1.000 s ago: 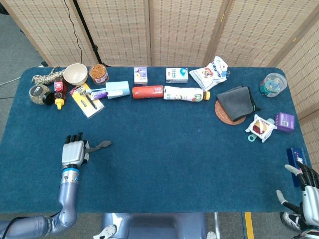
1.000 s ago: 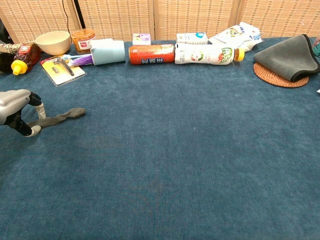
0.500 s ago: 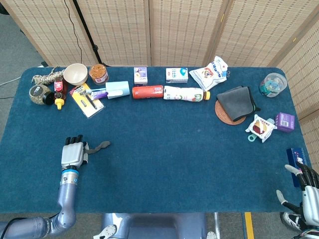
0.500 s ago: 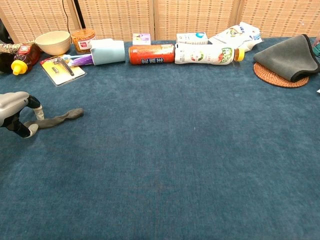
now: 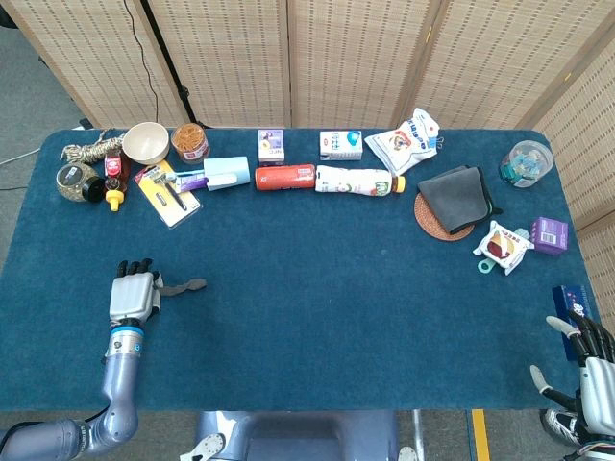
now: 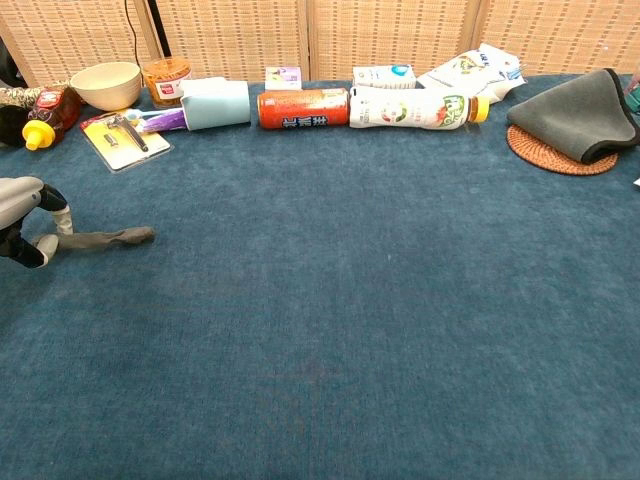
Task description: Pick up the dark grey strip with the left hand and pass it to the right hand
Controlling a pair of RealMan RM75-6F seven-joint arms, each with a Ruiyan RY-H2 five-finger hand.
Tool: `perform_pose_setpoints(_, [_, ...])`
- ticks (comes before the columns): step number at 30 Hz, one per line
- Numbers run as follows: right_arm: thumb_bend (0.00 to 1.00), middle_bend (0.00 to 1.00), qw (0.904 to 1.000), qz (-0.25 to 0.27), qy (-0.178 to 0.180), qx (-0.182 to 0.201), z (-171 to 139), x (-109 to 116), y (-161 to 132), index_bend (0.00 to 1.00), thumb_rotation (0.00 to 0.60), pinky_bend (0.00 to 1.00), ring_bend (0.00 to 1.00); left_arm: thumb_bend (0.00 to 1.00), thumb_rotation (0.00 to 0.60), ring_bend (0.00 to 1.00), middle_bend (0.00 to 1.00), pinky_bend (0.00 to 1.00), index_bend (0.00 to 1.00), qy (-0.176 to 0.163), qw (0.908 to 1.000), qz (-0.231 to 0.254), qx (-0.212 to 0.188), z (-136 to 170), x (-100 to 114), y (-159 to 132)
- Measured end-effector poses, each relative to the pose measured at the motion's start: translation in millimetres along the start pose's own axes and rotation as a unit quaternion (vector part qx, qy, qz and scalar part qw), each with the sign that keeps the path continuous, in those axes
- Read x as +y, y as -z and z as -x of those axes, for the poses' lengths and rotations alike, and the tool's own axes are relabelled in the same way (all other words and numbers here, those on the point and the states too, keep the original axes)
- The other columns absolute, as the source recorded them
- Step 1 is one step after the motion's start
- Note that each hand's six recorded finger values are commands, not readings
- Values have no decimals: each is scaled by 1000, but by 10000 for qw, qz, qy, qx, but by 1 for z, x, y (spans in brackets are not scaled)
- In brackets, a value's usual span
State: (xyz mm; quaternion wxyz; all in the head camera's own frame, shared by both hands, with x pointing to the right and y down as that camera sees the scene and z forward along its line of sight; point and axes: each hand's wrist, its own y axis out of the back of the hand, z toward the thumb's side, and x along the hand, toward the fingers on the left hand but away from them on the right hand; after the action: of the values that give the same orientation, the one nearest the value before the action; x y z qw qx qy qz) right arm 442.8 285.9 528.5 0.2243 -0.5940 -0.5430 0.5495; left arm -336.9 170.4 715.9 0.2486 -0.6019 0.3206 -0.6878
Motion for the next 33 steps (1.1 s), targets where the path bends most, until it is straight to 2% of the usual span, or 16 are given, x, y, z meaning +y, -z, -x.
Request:
perform_pose_setpoints(17, [307, 113, 10000, 26, -21, 68, 3, -3, -3, 213, 600, 0, 35, 593, 600, 147, 191, 48, 673, -219, 9997, 24, -54, -2, 12, 7])
perform_pose_setpoints(29, [307, 118, 9998, 16, -60, 162, 7, -3, -9, 215, 600, 0, 40, 603, 600, 152, 197, 48, 697, -582, 9976, 40, -375, 0, 50, 7])
perform_pose_setpoints(33, [307, 119, 9996, 58, -120, 232, 8, -4, -15, 234, 600, 0, 42, 602, 600, 152, 197, 50, 697, -500, 9970, 167, -570, 3, 62, 2])
